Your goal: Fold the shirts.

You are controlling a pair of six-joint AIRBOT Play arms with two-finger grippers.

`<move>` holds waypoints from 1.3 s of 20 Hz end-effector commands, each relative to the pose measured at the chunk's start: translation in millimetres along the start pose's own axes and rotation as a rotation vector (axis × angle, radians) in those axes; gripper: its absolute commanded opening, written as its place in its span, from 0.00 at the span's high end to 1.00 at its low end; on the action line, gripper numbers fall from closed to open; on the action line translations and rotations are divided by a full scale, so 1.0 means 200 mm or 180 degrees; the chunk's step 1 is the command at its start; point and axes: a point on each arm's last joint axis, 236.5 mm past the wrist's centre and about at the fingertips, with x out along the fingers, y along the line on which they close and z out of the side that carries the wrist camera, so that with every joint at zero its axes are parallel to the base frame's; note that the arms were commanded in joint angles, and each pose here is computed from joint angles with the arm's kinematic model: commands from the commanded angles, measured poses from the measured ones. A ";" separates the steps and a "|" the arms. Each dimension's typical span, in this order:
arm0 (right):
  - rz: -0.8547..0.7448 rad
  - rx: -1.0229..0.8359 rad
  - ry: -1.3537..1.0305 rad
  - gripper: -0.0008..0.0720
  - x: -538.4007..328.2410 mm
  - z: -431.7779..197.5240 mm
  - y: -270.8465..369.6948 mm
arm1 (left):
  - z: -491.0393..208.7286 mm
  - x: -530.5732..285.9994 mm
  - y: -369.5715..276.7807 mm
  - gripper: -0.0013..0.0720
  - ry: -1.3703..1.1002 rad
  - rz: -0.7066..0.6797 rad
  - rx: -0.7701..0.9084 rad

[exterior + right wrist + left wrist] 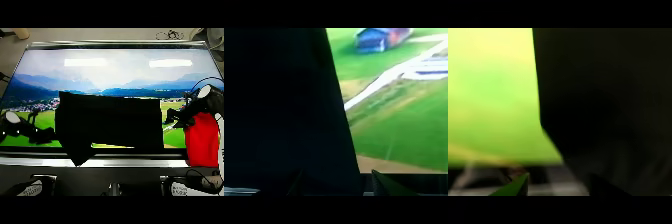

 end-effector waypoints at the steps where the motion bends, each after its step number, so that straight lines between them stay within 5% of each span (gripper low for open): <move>1: 0.0037 0.0033 -0.0017 0.40 0.05 -0.11 -0.02 | -0.15 0.14 -0.08 0.35 -0.0214 -0.0385 -0.0230; 6: -0.0039 0.0001 0.0129 0.39 0.08 -0.17 -0.05 | -0.08 0.21 -0.11 0.36 -0.0306 -0.0554 -0.0459; 8: -0.0088 0.0006 0.0284 0.31 0.13 -0.25 -0.09 | -0.04 0.22 -0.10 0.37 -0.0386 -0.0511 -0.0467; 11: -0.0018 0.0096 0.0506 0.29 0.27 -0.37 -0.10 | -0.04 0.26 -0.13 0.56 -0.0386 -0.0463 -0.0391; 12: 0.0056 0.0096 0.0550 0.29 0.31 -0.40 -0.08 | -0.05 0.27 -0.14 0.83 -0.0365 -0.0455 -0.0354; 13: 0.0090 0.0109 0.0560 0.28 0.34 -0.42 -0.08 | -0.05 0.27 -0.14 0.94 -0.0359 -0.0453 -0.0327; 17: 0.0294 0.0271 0.0521 0.25 0.45 -0.46 -0.03 | -0.06 0.26 -0.15 0.94 -0.0349 -0.0460 -0.0265; 18: 0.0405 0.0309 0.0475 0.28 0.48 -0.45 0.01 | -0.06 0.26 -0.15 0.94 -0.0349 -0.0462 -0.0261; 19: 0.0460 0.0324 0.0390 0.44 0.49 -0.42 0.02 | -0.06 0.25 -0.15 0.94 -0.0359 -0.0464 -0.0256; 21: 0.0463 0.0331 0.0209 0.96 0.48 -0.35 0.02 | -0.03 0.22 -0.17 0.94 -0.0445 -0.0467 -0.0119; 26: 0.0537 -0.0148 -0.0736 0.97 0.00 0.00 0.17 | 0.26 -0.30 -0.34 0.95 -0.1181 -0.0375 0.0483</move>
